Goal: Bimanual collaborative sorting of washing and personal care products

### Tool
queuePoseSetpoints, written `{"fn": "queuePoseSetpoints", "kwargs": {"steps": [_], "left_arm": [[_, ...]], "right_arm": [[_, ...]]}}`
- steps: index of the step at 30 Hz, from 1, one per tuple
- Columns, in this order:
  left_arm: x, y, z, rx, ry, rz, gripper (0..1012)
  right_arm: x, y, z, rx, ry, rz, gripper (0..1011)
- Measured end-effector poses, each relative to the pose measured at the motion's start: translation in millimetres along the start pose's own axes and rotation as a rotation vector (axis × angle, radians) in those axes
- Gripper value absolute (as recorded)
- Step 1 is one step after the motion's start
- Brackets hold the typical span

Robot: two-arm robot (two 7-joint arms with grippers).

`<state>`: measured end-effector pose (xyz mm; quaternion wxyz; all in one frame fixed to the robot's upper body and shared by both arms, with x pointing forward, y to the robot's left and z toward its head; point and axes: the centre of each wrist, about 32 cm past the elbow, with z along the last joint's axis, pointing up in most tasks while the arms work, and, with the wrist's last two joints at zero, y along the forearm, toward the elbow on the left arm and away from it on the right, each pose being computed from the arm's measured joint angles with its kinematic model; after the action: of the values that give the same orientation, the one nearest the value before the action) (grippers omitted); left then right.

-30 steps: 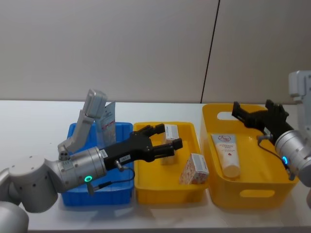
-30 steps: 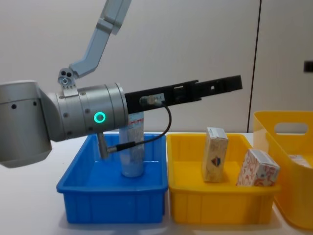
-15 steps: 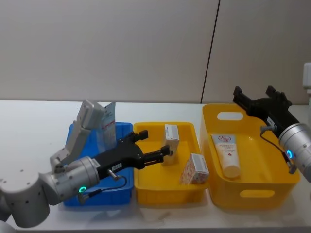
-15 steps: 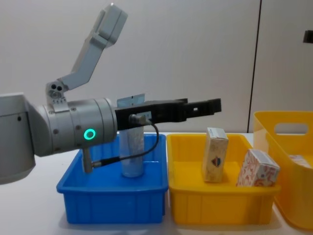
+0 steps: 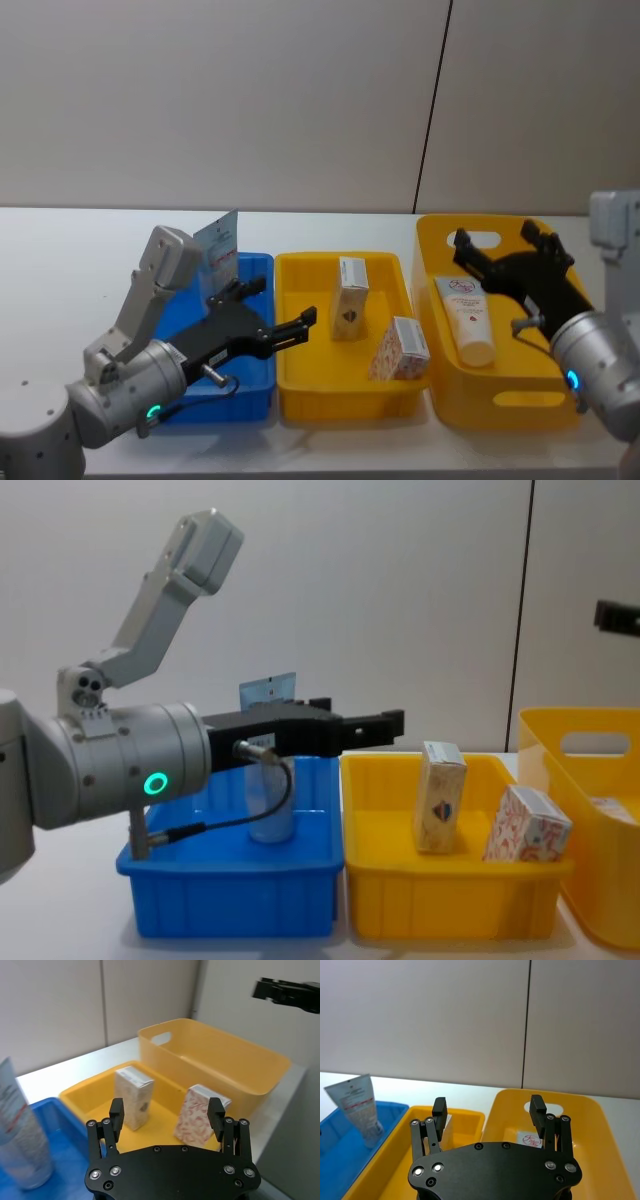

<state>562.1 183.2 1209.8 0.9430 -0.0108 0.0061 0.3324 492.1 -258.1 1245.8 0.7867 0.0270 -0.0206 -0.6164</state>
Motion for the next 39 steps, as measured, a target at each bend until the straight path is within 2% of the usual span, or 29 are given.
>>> {"fn": "queuePoseSetpoints", "kwargs": {"steps": [13,20,31,39], "left_arm": [[-14.1,19.3,-3.8,0.010,-0.095,0.158,1001],[-22.3,29.8,-4.9,0.008,-0.148,0.241,1001],[-36.5,46.4,-5.5,-0.006,-0.233,0.373,1001],[-43.7,54.3,-5.4,-0.017,-0.274,0.435,1001]], "right_arm": [[-22.8,-31.5,-39.2,-0.003,-0.032,0.070,1003],[-30.5,-43.3,-51.3,-0.005,-0.037,0.095,1004],[-32.2,-46.1,-53.9,-0.004,-0.038,0.101,1003],[-32.1,-46.2,-53.9,-0.005,-0.038,0.101,1003]]}}
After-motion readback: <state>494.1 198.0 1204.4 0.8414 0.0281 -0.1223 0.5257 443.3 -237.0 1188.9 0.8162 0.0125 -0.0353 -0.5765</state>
